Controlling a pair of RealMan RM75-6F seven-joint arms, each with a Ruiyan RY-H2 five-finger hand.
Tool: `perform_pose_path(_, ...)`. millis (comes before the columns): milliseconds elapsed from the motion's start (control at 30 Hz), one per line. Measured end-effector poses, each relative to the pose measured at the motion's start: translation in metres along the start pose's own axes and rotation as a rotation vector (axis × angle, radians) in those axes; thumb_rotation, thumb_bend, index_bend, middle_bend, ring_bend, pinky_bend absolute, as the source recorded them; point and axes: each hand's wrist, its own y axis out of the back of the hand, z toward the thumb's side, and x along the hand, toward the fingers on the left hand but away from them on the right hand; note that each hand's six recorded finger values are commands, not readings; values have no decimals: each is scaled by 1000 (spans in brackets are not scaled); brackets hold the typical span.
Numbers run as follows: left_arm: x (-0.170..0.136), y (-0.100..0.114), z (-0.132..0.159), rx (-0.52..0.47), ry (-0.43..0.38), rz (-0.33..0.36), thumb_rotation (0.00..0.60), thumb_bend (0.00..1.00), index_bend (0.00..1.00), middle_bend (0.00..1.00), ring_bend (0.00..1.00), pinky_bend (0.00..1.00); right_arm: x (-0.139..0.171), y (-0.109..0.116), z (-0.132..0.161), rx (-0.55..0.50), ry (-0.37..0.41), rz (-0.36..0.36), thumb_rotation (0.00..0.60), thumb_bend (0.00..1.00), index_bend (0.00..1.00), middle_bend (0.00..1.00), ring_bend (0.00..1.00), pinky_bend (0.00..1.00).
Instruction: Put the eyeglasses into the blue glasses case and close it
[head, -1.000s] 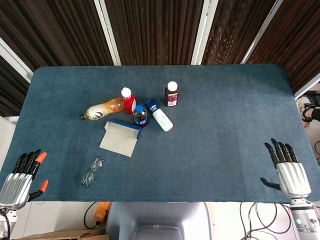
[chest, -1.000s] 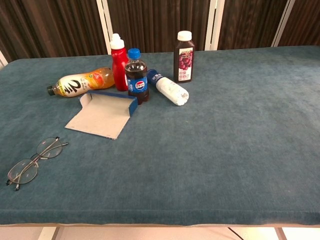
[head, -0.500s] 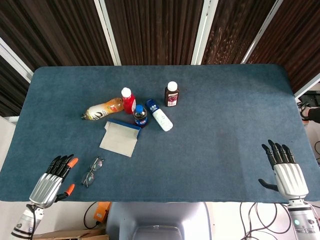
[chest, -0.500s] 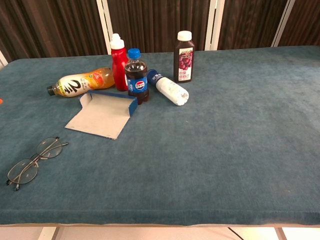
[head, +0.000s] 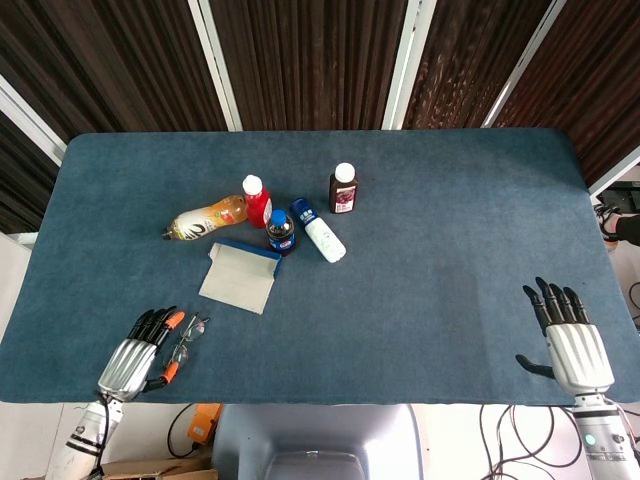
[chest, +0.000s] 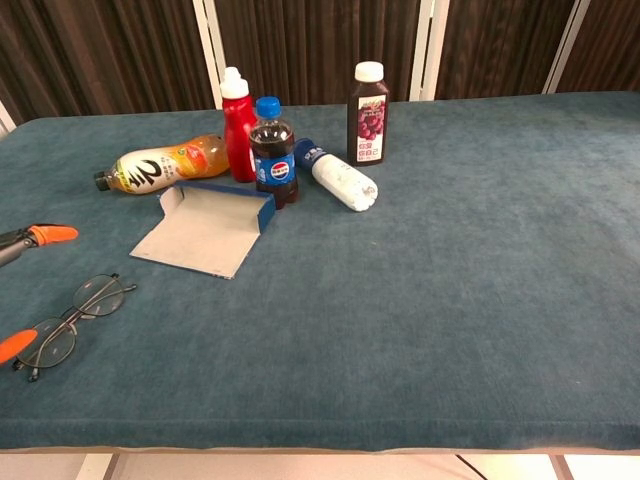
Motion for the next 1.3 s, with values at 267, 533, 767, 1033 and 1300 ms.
perform_pose_path(267, 0, -20, 2, 5, 9, -58, 600, 359, 0, 0, 0, 13, 2, 1, -1, -6, 3, 1, 600, 80, 0, 0, 0, 0)
perform_pose_path(533, -2, -28, -7, 15, 39, -86, 600, 360, 0, 0, 0, 13, 2, 2, -1, -7, 1, -1, 600, 81, 0, 0, 0, 0)
perform_pose_path(767, -3, -31, -19, 27, 77, -93, 600, 358, 0, 0, 0, 13, 3, 2, 0, -10, 5, -1, 600, 81, 0, 0, 0, 0)
perform_pose_path(1033, -3, -29, -30, 30, 116, -81, 600, 360, 0, 0, 0, 13, 4, 2, 0, -10, 8, -1, 600, 79, 0, 0, 0, 0)
perform_pose_path(1300, 7, -21, -48, 41, 182, -40, 600, 364, 0, 0, 0, 14, 4, 2, 0, -10, 10, 2, 600, 81, 0, 0, 0, 0)
